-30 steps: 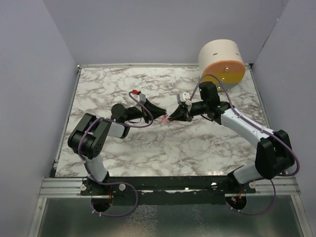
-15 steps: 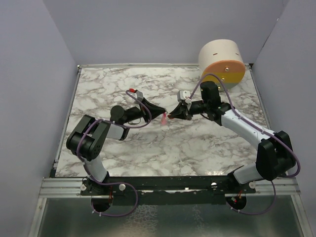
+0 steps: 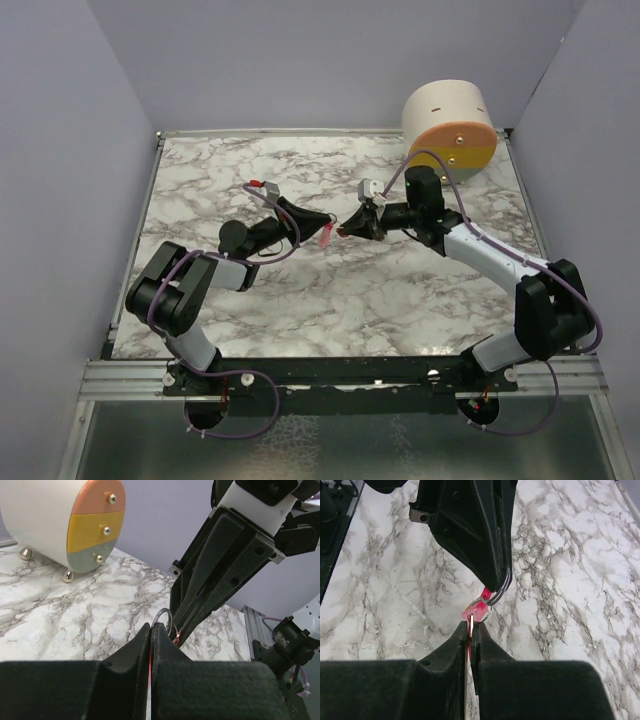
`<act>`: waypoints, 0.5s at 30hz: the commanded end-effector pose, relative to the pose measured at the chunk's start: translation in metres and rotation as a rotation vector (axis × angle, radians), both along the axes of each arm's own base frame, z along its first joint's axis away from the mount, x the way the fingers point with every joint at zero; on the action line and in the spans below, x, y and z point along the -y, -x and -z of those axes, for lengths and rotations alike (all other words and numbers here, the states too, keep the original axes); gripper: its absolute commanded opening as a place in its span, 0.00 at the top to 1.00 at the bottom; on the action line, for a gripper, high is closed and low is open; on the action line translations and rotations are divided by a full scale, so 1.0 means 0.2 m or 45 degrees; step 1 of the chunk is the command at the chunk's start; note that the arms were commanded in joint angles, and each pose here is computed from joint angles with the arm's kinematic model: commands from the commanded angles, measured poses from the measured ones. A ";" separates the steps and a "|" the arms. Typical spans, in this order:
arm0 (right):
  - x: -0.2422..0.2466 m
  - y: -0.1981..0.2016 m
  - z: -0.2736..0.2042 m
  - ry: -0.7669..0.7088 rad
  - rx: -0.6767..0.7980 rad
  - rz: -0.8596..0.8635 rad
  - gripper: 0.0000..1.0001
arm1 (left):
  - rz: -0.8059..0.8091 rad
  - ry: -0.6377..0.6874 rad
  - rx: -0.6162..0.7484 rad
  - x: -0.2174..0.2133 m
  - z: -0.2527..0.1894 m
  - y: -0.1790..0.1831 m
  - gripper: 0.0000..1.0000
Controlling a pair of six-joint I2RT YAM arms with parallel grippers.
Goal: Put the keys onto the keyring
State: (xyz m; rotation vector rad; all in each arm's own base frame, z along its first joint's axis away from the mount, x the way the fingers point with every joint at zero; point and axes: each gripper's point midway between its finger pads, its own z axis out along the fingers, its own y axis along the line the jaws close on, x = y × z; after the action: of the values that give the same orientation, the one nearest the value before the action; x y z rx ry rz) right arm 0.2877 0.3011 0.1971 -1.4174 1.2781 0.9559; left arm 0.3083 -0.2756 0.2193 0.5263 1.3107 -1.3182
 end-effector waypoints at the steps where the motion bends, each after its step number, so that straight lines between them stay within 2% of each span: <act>1: -0.02 -0.02 0.04 -0.019 -0.046 0.030 0.99 | -0.088 0.209 0.256 -0.07 -0.33 0.02 1.00; 15: -0.07 -0.06 0.00 -0.069 -0.083 0.002 0.99 | -0.103 0.266 0.248 -0.05 -0.39 0.01 1.00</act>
State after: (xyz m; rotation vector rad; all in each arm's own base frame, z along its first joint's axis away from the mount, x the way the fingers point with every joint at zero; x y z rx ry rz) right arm 0.2998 0.3096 0.1947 -1.3546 1.2947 0.9924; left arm 0.3154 -0.2751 0.2280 0.4299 1.3141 -1.3274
